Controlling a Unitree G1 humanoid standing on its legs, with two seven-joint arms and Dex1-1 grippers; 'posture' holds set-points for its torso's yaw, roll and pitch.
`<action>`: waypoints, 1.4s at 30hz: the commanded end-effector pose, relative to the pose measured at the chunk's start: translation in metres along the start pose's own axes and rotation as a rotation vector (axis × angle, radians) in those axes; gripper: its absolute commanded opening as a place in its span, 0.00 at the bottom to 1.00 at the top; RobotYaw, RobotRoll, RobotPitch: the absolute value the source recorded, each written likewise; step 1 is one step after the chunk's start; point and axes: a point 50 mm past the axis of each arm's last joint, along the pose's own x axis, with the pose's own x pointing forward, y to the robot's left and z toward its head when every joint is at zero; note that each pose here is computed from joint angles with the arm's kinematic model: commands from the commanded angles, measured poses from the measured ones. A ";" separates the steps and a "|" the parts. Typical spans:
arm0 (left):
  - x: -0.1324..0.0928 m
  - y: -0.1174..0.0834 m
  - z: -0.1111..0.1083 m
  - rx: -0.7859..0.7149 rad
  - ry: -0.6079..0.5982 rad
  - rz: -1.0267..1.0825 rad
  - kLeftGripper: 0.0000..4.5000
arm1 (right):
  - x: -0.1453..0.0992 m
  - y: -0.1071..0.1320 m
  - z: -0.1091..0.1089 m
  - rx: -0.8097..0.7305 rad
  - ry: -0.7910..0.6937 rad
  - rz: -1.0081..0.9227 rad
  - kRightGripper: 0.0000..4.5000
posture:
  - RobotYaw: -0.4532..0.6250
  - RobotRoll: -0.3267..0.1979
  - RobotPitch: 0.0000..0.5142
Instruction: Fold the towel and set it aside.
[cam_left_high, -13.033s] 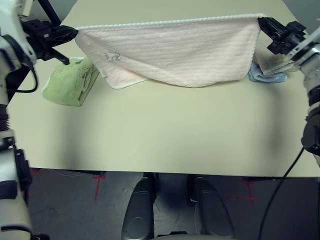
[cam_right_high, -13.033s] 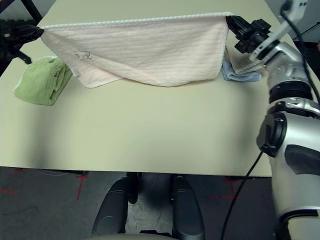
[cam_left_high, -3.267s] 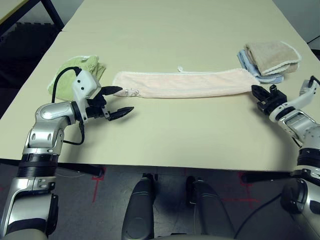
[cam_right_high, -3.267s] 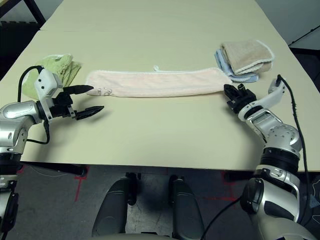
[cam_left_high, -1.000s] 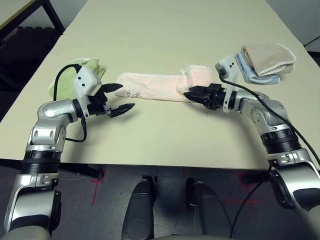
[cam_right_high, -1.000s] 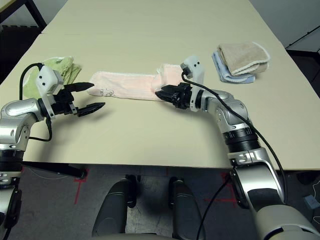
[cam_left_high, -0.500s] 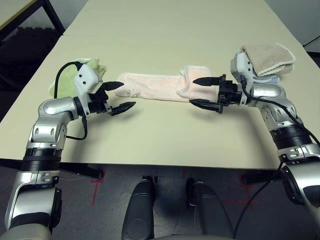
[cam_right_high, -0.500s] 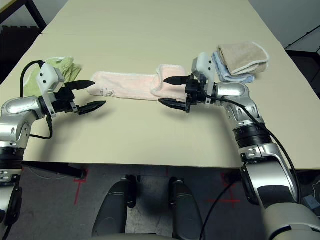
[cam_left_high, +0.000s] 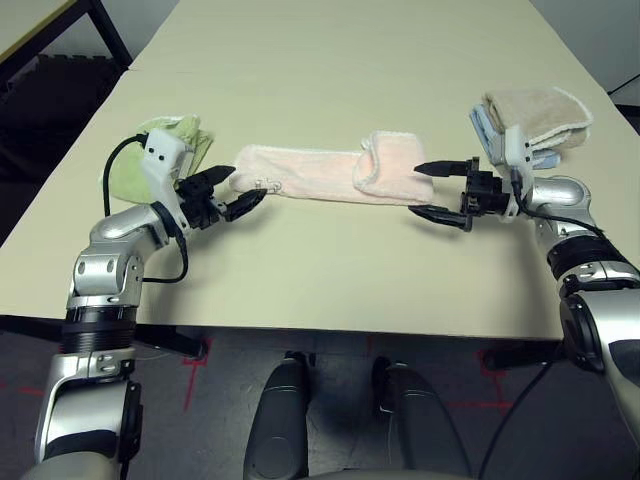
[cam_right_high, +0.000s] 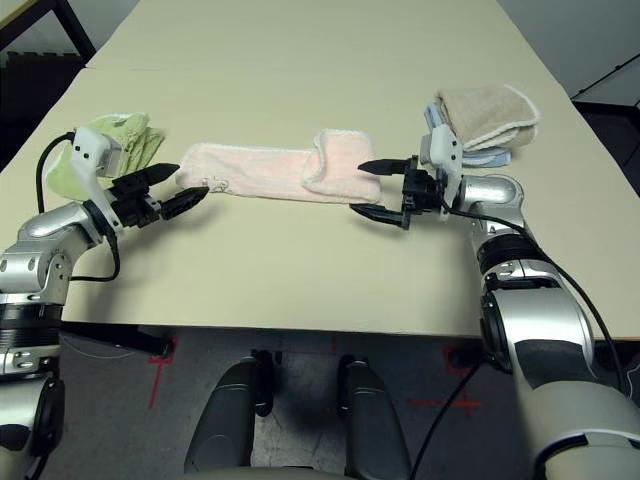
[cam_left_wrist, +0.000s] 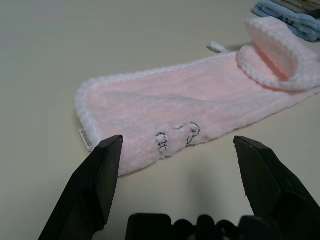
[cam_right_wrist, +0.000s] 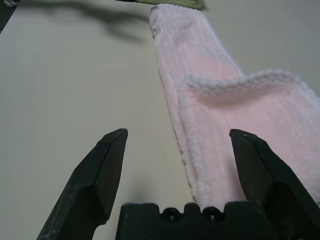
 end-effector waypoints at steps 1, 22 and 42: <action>0.000 -0.003 0.006 0.030 0.002 -0.016 1.00 | -0.012 -0.003 0.000 -0.012 0.027 -0.032 0.98 | 0.52 0.62 0.35; -0.008 0.014 -0.007 0.021 0.204 0.029 1.00 | -0.014 -0.007 0.006 -0.010 -0.033 -0.082 0.98 | 0.49 0.62 0.31; 0.005 0.018 -0.010 -0.725 0.122 0.131 1.00 | -0.012 -0.007 0.008 -0.032 -0.034 -0.074 0.98 | 0.49 0.62 0.31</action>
